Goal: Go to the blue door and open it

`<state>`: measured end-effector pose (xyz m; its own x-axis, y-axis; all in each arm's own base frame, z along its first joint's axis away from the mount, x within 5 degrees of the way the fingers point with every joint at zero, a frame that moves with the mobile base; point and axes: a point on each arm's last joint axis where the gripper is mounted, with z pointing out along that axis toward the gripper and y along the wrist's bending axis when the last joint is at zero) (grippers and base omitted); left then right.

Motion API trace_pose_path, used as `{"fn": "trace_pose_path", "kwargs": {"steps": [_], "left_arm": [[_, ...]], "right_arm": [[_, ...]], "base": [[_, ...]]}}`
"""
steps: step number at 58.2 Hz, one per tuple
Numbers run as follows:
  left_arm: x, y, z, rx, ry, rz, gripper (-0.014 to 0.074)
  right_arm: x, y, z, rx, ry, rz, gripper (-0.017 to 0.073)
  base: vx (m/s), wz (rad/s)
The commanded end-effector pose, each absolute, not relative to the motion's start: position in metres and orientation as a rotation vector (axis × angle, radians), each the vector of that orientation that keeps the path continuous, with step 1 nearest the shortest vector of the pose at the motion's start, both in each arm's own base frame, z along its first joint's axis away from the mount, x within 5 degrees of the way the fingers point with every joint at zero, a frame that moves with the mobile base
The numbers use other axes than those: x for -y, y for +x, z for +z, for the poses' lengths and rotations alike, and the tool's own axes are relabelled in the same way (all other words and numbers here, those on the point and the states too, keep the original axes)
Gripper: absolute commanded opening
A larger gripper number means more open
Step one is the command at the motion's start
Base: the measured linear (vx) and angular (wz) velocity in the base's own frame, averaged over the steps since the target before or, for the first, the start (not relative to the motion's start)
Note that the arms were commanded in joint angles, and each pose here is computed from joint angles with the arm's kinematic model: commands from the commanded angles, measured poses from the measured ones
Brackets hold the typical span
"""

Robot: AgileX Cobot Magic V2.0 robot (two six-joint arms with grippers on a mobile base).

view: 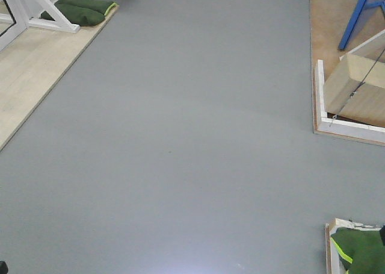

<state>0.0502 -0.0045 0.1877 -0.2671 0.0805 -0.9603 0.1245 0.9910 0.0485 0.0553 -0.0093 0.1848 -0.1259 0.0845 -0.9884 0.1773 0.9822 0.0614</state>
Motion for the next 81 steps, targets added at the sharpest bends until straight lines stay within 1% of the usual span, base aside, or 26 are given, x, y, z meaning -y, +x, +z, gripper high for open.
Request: {"fn": "trace_pose_path", "kwargs": {"steps": [1, 48, 63, 81], "left_arm": [[0.0051, 0.0489, 0.2062, -1.709, 0.138, -0.062, 0.0073], [0.0044, 0.0492, 0.2061, -1.713, 0.124, -0.049, 0.0073], [0.0039, 0.0494, 0.206, -1.714, 0.117, -0.043, 0.0073], [0.002, 0.0495, 0.206, -1.716, 0.083, -0.013, 0.0073]], "right_arm": [[0.0098, 0.0547, 0.1932, -1.595, 0.187, -0.096, 0.0008], [0.0097, 0.0547, 0.1932, -1.595, 0.186, -0.095, 0.0008], [0.0077, 0.055, 0.1932, -1.598, 0.156, -0.066, 0.0008], [0.0076, 0.055, 0.1931, -1.6, 0.156, -0.065, 0.0008]], "base": [[0.33, 0.05], [0.4, -0.15], [0.42, -0.18], [0.42, -0.1]]}}
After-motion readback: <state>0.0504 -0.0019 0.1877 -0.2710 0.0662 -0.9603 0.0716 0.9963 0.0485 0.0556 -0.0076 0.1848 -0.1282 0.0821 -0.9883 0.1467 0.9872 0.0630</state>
